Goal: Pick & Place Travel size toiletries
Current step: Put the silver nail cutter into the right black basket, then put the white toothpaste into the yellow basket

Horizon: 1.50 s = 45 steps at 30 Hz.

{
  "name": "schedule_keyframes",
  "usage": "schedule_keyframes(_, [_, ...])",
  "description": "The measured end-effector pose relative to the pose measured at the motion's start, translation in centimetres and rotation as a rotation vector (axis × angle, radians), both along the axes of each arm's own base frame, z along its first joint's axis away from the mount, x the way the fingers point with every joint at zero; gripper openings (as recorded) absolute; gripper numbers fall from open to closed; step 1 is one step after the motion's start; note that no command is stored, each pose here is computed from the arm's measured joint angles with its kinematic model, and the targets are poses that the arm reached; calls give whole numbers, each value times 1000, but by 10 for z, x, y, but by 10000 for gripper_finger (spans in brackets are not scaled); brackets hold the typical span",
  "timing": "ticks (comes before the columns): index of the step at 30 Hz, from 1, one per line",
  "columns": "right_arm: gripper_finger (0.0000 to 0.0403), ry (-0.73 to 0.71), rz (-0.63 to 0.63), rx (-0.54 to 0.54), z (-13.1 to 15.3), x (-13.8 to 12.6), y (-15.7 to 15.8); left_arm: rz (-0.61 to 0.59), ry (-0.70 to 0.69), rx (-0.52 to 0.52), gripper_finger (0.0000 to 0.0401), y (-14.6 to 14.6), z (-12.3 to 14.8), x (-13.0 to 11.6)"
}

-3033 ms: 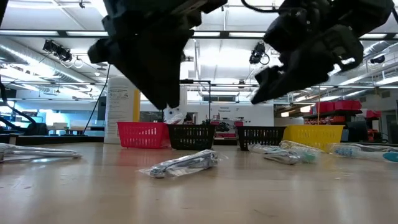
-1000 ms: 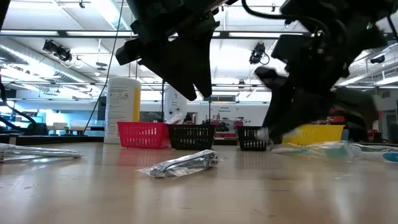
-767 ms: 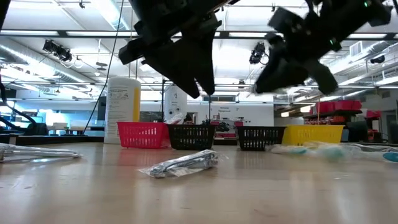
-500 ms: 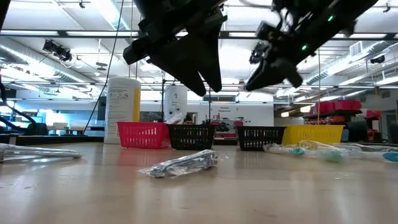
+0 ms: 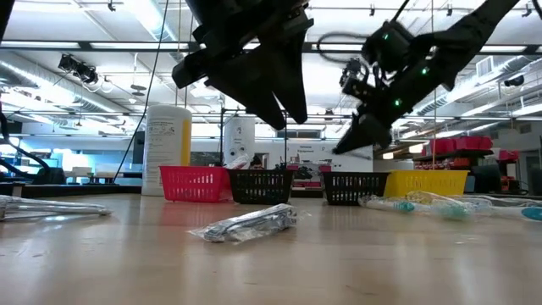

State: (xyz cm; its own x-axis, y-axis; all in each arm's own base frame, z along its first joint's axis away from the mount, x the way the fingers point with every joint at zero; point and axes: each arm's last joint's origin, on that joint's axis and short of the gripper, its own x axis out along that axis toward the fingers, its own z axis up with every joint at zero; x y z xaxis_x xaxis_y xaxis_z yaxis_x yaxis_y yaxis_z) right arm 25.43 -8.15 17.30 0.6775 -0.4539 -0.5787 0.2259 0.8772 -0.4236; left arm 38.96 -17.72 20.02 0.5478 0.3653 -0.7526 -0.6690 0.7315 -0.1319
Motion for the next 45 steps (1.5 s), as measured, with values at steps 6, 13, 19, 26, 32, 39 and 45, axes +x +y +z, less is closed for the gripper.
schedule_keyframes(6, [76,27,63,100,-19,5,-6,-13,-2,1,128,0,0,1])
schedule_keyframes(13, [88,121,11,52,-37,7,-10,-12,-11,-3,128,-1,1,1])
schedule_keyframes(19, [120,94,10,58,-38,10,-11,-13,-14,-5,128,-1,1,2])
schedule_keyframes(26, [140,63,-8,45,-36,12,-10,-16,-12,-13,128,-1,0,2])
schedule_keyframes(32, [141,27,36,38,-27,16,8,-23,-9,-8,128,-1,0,2])
schedule_keyframes(39, [141,-37,73,-68,-3,17,41,-39,2,12,128,2,0,3])
schedule_keyframes(45, [141,-97,285,29,7,18,70,-27,3,13,128,7,0,5])
